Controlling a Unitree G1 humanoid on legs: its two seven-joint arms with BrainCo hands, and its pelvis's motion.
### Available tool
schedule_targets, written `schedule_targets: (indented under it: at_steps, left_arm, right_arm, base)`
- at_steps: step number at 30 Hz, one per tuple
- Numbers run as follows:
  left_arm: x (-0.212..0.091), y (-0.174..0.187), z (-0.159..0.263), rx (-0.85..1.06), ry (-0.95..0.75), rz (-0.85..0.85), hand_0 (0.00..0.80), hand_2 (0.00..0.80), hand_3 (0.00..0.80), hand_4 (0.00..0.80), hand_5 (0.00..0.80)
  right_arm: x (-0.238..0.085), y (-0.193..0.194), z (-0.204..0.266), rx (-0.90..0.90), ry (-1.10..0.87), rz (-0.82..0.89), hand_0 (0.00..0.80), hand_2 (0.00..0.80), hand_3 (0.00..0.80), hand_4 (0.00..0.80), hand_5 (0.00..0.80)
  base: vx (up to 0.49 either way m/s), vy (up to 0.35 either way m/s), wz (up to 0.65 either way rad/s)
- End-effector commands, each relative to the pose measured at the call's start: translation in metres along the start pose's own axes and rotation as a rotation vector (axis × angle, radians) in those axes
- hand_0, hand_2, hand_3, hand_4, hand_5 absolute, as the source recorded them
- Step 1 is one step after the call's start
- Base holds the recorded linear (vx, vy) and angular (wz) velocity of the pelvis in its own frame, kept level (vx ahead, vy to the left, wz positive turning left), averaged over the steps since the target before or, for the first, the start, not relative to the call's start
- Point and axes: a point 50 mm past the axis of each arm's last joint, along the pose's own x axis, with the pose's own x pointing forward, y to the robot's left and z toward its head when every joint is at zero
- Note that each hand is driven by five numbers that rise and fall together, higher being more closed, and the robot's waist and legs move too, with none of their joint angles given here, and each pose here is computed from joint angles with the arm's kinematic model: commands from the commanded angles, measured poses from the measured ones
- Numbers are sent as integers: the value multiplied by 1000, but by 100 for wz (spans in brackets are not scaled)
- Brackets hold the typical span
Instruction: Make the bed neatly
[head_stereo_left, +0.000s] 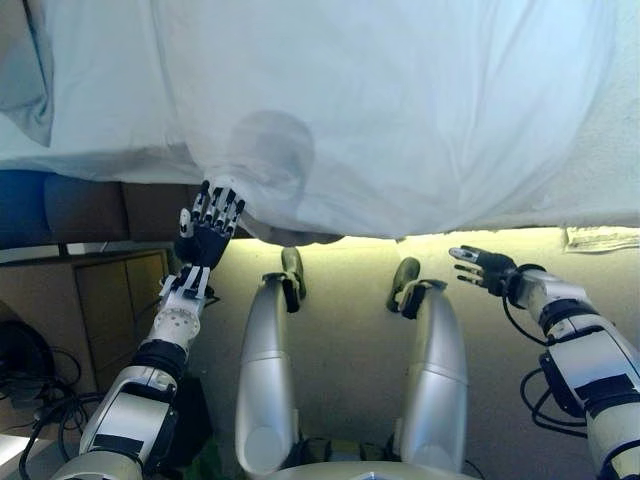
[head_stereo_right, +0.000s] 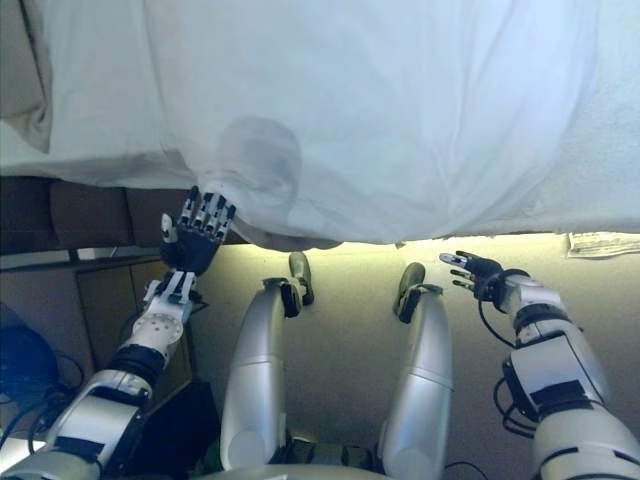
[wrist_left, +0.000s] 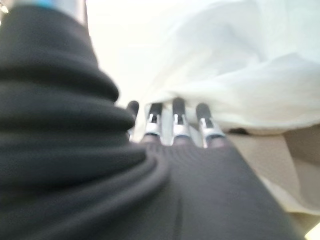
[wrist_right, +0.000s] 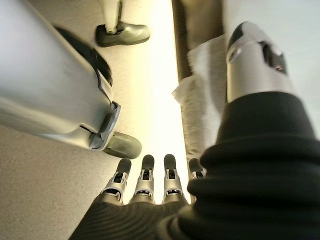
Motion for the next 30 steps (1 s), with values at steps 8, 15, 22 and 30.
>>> schedule_targets:
  at_steps: [8,15,22,30]
  left_arm:
    - [-42,40,13,-1,-49,285,0,0,0,0,0]
    - [-113,78,3,-4,16,598,0,0,0,0,0]
    - [-174,93,-15,-4,124,787,0,0,0,0,0]
    - [-232,104,-31,-48,270,1105,0,0,0,0,0]
  right_arm:
    - [-10,-8,-84,114,105,34,0,0,0,0,0]
    - [-31,-7,-162,181,283,65,0,0,0,0,0]
    - [-51,-2,-213,216,425,36,0,0,0,0,0]
    - [-46,9,-214,202,431,52,0,0,0,0,0]
  base:
    - [120,-76,7]
    - [193,-23,3]
    - [238,23,2]
    - [36,5,2]
